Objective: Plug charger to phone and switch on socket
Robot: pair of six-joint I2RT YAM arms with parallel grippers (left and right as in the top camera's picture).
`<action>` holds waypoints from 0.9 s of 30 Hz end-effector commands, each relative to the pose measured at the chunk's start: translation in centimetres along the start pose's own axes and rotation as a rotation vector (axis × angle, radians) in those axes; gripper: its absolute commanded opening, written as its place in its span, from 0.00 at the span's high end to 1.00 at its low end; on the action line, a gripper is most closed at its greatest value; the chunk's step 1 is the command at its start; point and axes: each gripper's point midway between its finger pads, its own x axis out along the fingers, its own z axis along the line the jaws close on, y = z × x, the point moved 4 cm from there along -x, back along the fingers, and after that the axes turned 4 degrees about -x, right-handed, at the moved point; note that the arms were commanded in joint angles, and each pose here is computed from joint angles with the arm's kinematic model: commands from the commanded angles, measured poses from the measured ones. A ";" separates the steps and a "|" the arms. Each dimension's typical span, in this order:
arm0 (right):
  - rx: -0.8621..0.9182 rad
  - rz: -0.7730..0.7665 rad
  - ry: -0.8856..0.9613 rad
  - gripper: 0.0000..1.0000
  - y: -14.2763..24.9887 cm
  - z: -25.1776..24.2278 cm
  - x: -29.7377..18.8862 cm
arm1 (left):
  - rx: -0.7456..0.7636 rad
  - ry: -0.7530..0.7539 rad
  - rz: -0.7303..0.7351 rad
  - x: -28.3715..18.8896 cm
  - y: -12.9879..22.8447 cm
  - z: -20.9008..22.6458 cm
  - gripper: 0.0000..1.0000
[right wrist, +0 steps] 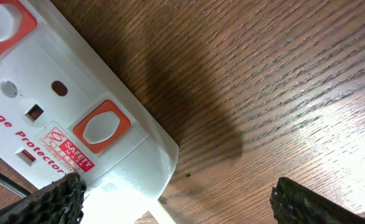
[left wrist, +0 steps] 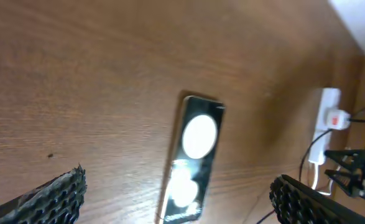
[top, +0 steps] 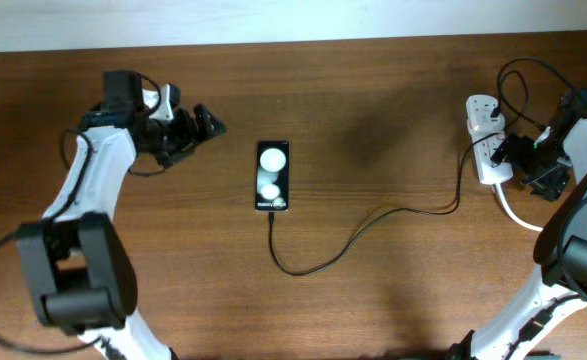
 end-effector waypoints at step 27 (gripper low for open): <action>-0.005 0.014 0.008 0.01 0.0 0.1 0.7 | 0.920 -0.116 -0.393 2.0 14.7 -0.4 0.01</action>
